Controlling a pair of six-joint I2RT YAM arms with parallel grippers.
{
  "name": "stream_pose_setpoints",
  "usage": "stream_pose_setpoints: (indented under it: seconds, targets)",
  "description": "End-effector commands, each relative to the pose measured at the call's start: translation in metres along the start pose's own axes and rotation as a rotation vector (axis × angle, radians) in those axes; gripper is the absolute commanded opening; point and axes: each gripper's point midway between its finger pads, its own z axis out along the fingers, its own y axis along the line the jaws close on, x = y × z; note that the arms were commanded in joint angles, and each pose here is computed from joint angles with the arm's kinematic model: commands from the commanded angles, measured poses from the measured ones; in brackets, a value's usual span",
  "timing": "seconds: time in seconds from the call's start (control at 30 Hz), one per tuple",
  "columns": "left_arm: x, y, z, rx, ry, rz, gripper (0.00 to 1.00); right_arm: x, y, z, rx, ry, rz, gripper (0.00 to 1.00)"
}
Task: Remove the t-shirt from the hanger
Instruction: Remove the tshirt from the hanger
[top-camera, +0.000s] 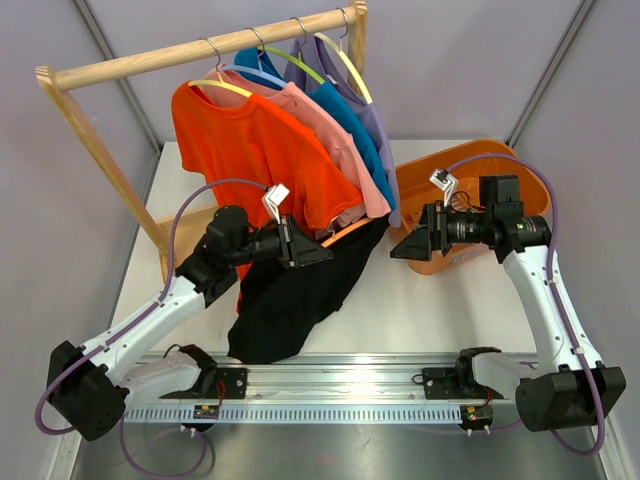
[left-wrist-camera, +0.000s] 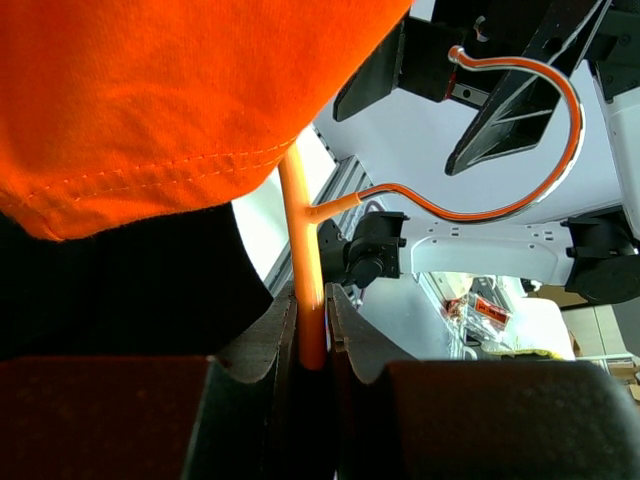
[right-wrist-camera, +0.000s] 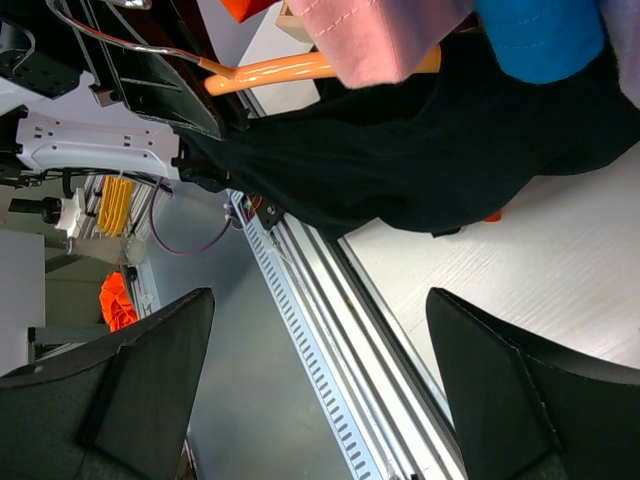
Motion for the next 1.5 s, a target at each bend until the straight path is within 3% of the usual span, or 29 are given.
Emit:
stream_pose_setpoints:
  seconds: [0.0, 0.33, 0.7, 0.87, 1.13, 1.3, 1.47]
  targets:
    - [-0.015, -0.016, -0.002, 0.044, -0.071, 0.059, 0.00, -0.005, 0.008, 0.001, -0.022, -0.023, -0.012, 0.95]
    - [-0.020, -0.012, 0.002, 0.010, -0.077, 0.043, 0.00, -0.019, 0.006, 0.004, 0.003, -0.064, 0.004, 0.93]
    - [-0.017, -0.032, 0.012, 0.053, -0.058, 0.046, 0.00, -0.020, -0.007, 0.023, 0.101, -0.080, 0.151, 0.88]
    - [-0.013, -0.048, 0.010, 0.099, -0.049, 0.050, 0.00, -0.017, -0.023, 0.030, 0.191, -0.082, 0.230, 0.78]
    - [-0.018, -0.062, 0.003, 0.116, -0.075, 0.042, 0.00, -0.035, -0.023, 0.040, 0.262, -0.137, 0.190, 0.67]
    - [-0.022, -0.069, -0.001, 0.125, -0.092, 0.048, 0.00, -0.042, -0.033, 0.043, 0.314, -0.151, 0.221, 0.54]
    - [-0.020, -0.071, -0.002, 0.137, -0.086, 0.044, 0.00, -0.050, -0.042, 0.046, 0.343, -0.163, 0.237, 0.51]
